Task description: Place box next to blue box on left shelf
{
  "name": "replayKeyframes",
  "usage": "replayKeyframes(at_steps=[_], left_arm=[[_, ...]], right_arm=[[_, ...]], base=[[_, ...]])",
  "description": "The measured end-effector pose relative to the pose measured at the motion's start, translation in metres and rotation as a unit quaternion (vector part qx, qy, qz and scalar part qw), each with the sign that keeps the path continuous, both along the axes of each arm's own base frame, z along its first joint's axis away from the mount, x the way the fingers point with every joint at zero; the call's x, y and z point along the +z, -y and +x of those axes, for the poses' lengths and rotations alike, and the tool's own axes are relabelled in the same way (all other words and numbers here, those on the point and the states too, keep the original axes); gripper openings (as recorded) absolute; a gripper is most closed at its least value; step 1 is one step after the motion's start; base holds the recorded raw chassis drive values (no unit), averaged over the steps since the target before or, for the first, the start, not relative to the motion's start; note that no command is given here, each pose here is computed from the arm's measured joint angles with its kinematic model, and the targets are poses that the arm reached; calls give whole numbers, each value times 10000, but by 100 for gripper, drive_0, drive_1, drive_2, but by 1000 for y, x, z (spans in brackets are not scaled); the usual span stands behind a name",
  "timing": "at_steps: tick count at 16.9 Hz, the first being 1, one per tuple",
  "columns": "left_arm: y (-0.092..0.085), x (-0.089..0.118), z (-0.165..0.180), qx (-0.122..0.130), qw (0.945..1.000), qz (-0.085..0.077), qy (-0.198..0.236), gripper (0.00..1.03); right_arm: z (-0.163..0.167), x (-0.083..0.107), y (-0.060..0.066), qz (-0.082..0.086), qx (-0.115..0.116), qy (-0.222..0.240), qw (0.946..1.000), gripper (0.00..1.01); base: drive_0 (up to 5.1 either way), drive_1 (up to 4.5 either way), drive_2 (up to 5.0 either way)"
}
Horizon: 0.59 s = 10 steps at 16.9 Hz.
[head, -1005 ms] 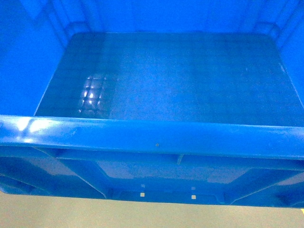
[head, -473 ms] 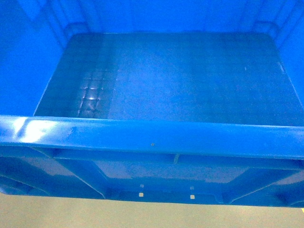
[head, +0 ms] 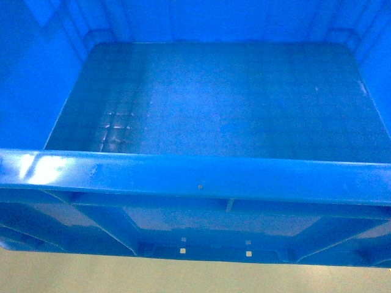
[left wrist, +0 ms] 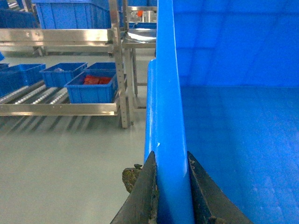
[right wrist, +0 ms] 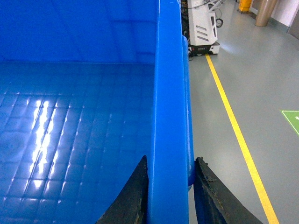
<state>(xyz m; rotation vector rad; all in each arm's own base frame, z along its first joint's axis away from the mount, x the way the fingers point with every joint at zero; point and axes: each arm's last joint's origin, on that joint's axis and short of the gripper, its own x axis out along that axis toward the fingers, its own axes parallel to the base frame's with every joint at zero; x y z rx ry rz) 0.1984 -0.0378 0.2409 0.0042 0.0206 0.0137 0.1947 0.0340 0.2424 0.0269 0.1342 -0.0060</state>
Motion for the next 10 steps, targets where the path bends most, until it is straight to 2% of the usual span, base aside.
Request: replayKeyframes(at_steps=[10], left_arm=[[0, 0, 0, 2, 10000, 0, 2, 9]], right_arm=[[0, 0, 0, 0, 0, 9, 10000, 20]], base=[[-3, 399, -404]])
